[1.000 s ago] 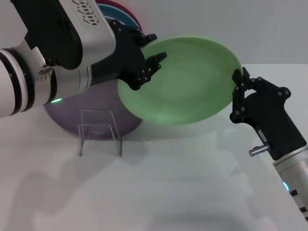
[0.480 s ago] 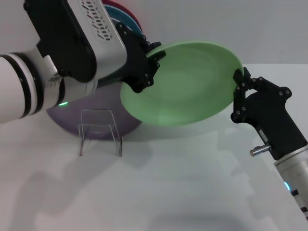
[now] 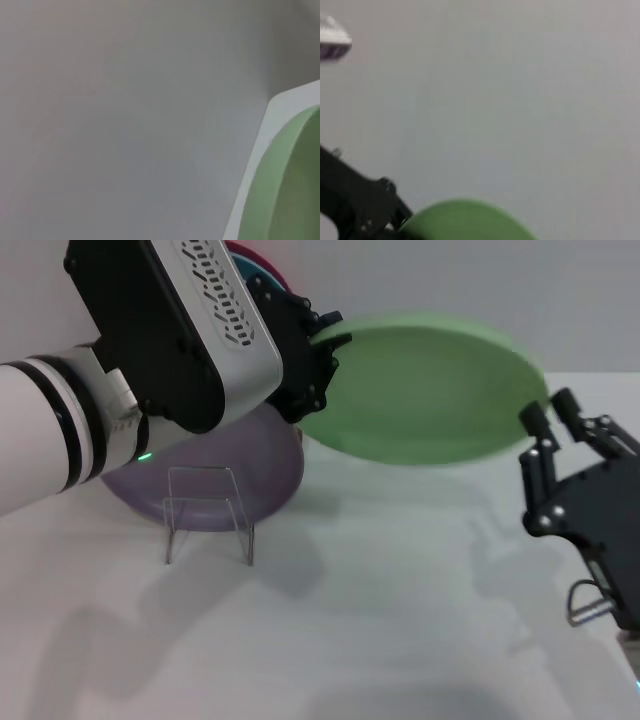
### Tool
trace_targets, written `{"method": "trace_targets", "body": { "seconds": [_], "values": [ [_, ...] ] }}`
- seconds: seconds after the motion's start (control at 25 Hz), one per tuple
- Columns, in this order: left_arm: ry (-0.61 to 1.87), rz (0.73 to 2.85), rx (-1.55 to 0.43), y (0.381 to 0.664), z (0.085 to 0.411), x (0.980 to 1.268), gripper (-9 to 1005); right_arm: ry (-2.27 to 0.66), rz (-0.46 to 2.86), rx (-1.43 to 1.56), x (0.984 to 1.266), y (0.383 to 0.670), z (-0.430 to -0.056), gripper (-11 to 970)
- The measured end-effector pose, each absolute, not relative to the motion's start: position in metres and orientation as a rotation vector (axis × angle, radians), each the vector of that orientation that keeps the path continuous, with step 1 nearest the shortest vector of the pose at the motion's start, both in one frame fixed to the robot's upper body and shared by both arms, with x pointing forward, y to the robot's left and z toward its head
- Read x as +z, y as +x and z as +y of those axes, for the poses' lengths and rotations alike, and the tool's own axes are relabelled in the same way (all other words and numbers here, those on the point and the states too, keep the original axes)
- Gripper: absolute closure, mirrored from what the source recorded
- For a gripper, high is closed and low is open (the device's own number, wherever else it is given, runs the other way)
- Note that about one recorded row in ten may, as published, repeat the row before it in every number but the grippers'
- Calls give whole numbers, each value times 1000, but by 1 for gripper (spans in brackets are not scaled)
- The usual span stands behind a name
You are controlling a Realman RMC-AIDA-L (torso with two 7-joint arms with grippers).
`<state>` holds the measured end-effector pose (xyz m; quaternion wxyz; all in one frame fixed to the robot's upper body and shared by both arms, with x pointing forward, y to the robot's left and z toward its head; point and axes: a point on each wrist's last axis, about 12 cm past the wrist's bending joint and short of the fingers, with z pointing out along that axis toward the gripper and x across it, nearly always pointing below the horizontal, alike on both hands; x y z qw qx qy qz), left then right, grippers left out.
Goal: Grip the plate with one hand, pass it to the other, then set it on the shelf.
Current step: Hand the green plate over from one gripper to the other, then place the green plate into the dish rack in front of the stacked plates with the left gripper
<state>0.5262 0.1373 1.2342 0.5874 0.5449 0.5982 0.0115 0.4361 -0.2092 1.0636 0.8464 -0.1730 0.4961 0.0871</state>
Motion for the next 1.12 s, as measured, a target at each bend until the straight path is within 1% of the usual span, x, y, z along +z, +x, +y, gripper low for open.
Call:
{"method": "trace_targets", "body": {
  "seconds": [0.28, 0.44, 0.48, 0.52, 0.64, 0.88, 0.92, 0.96, 1.12],
  "values": [
    [1264, 1369, 32, 524, 135, 1238, 913, -297, 1047, 196, 1060, 423, -224, 699],
    [1172, 1344, 62, 524, 144, 1242, 912, -198, 1042, 169, 1058, 413, -239, 620],
    [1142, 1328, 78, 524, 146, 1243, 911, -163, 1038, 157, 1058, 410, -245, 579],
    [1091, 1281, 120, 521, 150, 1244, 911, -130, 1028, 145, 1057, 405, -253, 538],
    [1044, 1220, 169, 515, 151, 1243, 910, -94, 1017, 142, 1055, 400, -262, 416],
    [900, 961, 389, 490, 141, 1228, 907, -59, 1006, 154, 1055, 398, -271, 281],
    [797, 891, 396, 483, 144, 1225, 907, -57, 1004, 159, 1055, 398, -272, 281],
    [797, 891, 396, 483, 144, 1225, 906, -57, 1004, 159, 1055, 398, -272, 281],
    [630, 845, 243, 475, 158, 1215, 905, -63, 1004, 158, 1055, 400, -273, 282]
  ]
}}
